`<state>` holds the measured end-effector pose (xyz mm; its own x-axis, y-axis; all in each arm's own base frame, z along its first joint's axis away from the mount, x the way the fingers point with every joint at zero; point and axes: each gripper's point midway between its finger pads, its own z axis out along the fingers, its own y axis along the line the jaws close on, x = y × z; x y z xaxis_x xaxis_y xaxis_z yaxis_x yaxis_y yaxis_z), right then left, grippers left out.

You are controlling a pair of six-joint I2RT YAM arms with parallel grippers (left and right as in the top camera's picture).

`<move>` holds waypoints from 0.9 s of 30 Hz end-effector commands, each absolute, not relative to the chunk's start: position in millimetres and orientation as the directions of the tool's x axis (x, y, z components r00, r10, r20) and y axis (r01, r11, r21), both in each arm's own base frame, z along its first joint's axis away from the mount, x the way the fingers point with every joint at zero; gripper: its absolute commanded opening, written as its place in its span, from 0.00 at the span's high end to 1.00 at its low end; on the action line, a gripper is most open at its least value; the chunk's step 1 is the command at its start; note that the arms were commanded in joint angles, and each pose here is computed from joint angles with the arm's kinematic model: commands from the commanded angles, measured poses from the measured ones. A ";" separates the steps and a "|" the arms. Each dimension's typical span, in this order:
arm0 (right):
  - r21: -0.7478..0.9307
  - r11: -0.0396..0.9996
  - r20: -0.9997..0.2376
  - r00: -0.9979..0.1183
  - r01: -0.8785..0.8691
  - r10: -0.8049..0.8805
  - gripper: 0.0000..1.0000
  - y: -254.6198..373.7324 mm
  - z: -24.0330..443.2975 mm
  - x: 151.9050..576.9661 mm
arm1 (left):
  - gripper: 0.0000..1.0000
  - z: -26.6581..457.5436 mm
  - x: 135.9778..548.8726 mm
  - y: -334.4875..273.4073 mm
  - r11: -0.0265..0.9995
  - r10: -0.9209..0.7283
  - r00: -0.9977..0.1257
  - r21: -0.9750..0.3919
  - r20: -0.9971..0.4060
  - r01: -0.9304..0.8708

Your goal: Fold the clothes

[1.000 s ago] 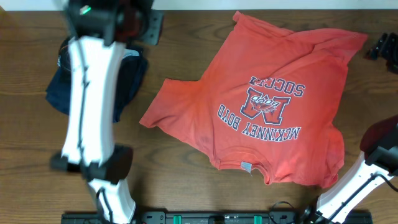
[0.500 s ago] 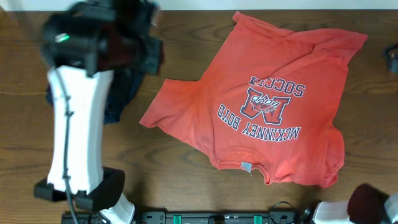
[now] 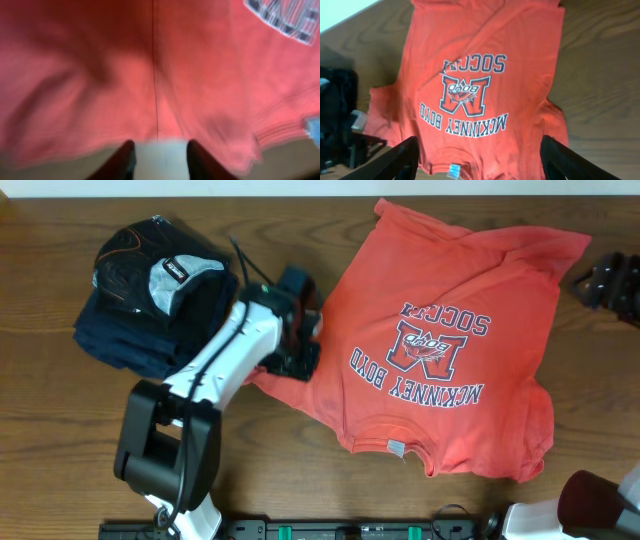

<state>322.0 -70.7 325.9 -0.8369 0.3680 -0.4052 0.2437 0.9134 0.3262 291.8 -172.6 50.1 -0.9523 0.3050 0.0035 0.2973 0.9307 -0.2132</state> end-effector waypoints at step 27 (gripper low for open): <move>0.191 0.852 -0.164 -0.840 0.488 0.517 0.27 -96.5 82.0 316.9 | 0.94 17.2 324.0 -13.2 0.984 -0.176 -0.984 0.005 -0.039 -0.177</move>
